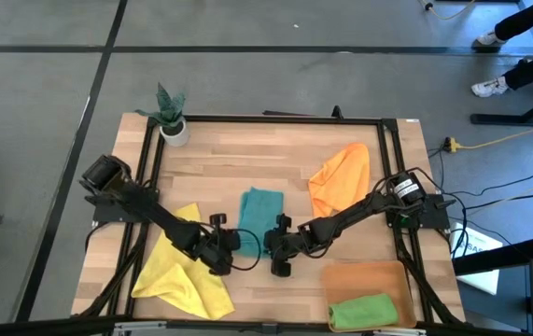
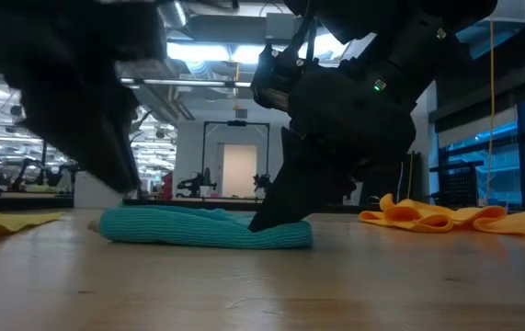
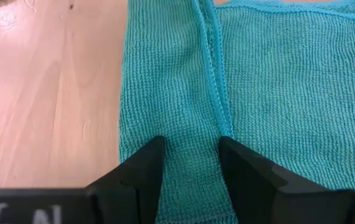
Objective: Roll microfiber towels into tight, uniform cylinder then place into a basket
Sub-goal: Roll the blue microfiber towel
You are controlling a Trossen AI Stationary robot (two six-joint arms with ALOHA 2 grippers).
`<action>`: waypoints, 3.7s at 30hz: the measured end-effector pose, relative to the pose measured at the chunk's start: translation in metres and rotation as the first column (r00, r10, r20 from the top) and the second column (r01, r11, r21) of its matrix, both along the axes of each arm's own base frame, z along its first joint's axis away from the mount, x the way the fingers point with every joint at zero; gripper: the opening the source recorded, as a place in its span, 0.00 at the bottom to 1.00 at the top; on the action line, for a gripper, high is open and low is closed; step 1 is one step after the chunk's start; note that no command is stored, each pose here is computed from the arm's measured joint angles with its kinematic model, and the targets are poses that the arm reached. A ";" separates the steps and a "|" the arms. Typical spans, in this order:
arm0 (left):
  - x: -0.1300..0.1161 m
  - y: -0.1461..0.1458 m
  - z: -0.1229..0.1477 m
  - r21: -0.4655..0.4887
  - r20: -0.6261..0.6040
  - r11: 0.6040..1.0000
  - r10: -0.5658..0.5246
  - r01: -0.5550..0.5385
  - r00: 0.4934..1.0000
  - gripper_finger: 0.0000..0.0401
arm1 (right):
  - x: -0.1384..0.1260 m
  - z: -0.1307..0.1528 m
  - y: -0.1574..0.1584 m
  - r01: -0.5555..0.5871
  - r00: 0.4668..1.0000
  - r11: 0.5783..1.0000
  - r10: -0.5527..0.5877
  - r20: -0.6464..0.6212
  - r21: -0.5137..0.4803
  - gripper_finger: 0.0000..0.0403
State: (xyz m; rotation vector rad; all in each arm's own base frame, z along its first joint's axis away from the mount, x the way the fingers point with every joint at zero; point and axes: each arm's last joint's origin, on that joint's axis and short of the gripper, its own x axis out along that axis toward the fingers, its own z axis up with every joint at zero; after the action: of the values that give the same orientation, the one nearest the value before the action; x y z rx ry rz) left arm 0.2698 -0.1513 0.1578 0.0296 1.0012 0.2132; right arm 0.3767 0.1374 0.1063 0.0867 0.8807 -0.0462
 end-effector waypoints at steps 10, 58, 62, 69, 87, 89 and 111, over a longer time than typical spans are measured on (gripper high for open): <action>-0.011 -0.033 0.003 0.092 -0.006 0.940 -0.328 0.327 0.945 0.19 | 0.000 0.000 0.000 0.000 1.000 1.000 0.000 -0.001 0.001 0.40; 0.004 -0.029 -0.047 0.211 -0.046 0.960 -0.179 0.184 0.983 0.00 | 0.000 0.003 0.001 -0.009 1.000 1.000 0.009 0.013 0.019 0.40; 0.004 -0.029 -0.047 0.207 -0.044 0.962 -0.172 0.178 0.984 0.00 | 0.000 0.003 0.001 -0.009 1.000 1.000 0.008 0.014 0.019 0.40; 0.004 -0.029 -0.047 0.207 -0.045 0.962 -0.172 0.178 0.984 0.00 | 0.001 0.003 0.001 -0.008 1.000 1.000 0.008 0.015 0.019 0.40; 0.004 -0.029 -0.048 0.206 -0.045 0.962 -0.172 0.178 0.984 0.00 | 0.002 0.004 0.001 -0.005 1.000 1.000 0.005 0.031 0.022 0.40; 0.004 -0.029 -0.048 0.206 -0.045 0.962 -0.172 0.178 0.984 0.00 | 0.002 0.005 0.002 -0.007 0.999 1.000 0.006 0.041 0.028 0.40; 0.004 -0.029 -0.048 0.193 -0.037 0.969 -0.153 0.157 0.988 0.00 | 0.014 0.058 0.031 -0.068 0.995 0.988 0.057 -0.086 -0.140 0.40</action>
State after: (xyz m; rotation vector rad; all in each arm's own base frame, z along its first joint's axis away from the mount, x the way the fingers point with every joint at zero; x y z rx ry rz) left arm 0.2737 -0.1799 0.1101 0.2893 0.9923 0.1671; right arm 0.3903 0.1687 0.1647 -0.0777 0.9586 -0.0544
